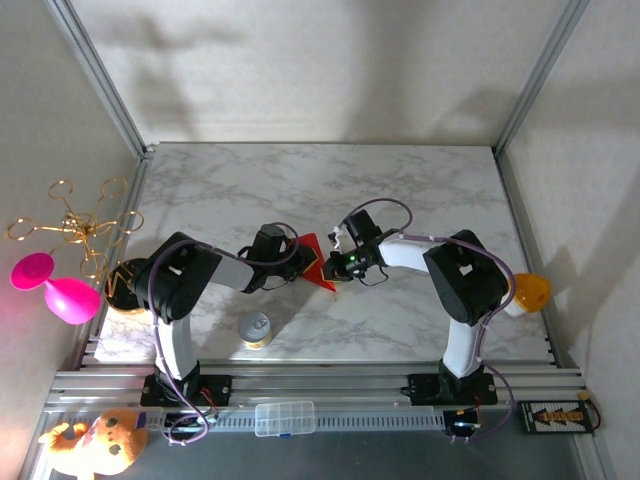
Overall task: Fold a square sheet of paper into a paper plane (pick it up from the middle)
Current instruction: Fourth fold the wing at the center of the table.
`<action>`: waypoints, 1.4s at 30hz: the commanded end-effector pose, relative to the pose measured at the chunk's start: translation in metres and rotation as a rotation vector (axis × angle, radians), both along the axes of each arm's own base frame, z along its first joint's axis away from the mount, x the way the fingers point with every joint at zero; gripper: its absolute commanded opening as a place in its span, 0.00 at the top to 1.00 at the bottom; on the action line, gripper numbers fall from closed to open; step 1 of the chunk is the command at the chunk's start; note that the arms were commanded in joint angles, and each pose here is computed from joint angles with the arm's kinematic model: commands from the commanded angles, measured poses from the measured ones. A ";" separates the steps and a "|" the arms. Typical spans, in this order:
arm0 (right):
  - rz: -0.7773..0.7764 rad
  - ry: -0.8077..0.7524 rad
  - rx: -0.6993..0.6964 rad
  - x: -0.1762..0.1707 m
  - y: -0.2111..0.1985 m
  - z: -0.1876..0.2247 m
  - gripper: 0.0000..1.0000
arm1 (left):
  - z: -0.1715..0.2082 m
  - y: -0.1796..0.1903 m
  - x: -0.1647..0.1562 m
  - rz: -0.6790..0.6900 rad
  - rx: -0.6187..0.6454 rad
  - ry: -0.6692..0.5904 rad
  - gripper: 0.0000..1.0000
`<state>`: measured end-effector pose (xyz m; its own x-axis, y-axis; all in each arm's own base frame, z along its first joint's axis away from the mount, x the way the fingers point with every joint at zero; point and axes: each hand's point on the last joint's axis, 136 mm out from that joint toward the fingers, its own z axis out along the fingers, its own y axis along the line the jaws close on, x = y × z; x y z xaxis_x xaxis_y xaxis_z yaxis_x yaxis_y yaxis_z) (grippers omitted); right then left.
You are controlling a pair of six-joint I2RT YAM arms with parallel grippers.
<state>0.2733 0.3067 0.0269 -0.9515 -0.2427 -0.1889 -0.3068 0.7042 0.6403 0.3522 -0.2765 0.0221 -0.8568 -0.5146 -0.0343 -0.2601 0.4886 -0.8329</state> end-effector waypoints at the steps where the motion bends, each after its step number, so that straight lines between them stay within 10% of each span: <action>1: 0.008 0.001 -0.031 0.001 -0.001 -0.006 0.91 | -0.061 0.028 -0.027 0.038 0.149 0.192 0.84; 42: 0.030 0.061 -0.077 -0.023 -0.012 -0.019 0.90 | -0.075 0.038 -0.038 0.052 0.211 0.270 0.85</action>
<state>0.2606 0.2977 0.0233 -0.9537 -0.2608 -0.1498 -0.2961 0.7266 0.6200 0.3525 -0.2761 0.0192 -0.8576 -0.5142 -0.0123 -0.2908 0.5045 -0.8130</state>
